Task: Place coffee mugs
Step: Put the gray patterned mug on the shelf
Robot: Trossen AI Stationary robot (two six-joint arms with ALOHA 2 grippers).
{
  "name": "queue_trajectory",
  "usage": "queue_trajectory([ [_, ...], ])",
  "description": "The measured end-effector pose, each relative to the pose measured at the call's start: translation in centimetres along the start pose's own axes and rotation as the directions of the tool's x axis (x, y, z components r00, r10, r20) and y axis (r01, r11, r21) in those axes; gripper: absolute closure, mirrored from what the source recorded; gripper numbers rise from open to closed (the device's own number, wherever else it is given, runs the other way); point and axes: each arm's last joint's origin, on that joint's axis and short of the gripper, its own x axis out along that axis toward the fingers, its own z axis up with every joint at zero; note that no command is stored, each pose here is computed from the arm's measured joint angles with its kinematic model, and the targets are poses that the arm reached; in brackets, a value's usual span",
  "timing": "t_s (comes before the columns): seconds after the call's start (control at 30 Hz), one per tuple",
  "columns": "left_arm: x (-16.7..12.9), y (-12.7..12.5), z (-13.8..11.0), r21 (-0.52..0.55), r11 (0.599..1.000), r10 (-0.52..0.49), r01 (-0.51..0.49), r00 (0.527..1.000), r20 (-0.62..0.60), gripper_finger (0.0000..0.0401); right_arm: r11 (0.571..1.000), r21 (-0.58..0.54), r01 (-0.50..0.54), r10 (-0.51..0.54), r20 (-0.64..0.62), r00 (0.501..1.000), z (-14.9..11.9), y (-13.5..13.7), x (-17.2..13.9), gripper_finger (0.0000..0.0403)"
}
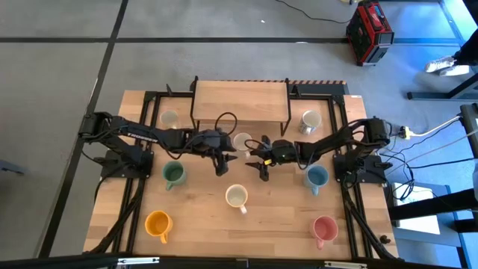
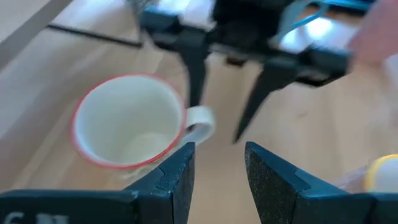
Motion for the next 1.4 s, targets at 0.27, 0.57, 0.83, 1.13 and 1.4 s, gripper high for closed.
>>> queue_trajectory([
  [0.27,0.1,0.7,-0.2,-0.002,0.999,0.036,-0.037,0.999,-0.031,0.0266,1.0,0.002,-0.009,0.009,0.054,0.998,-0.8,0.0,1.1,0.0212],
  [0.57,0.3,0.8,-0.5,0.005,0.998,0.059,-0.059,0.997,-0.045,0.0266,1.0,0.003,-0.008,0.007,0.076,0.997,-0.9,-0.1,3.5,0.0212],
  [0.83,0.6,0.8,-0.6,0.026,0.997,0.068,-0.067,0.996,-0.051,0.0266,1.0,-0.012,-0.008,0.009,0.108,0.994,0.1,0.0,4.9,0.0246],
  [1.13,0.6,0.8,-0.6,0.028,0.997,0.077,-0.076,0.996,-0.049,0.0266,0.998,-0.016,0.06,-0.058,0.114,0.992,0.1,-0.2,4.9,0.0389],
  [1.4,0.2,0.8,-0.4,0.031,0.996,0.079,-0.078,0.996,-0.035,0.0266,0.999,-0.022,0.048,-0.045,0.112,0.993,0.1,-0.2,4.9,0.0396],
])
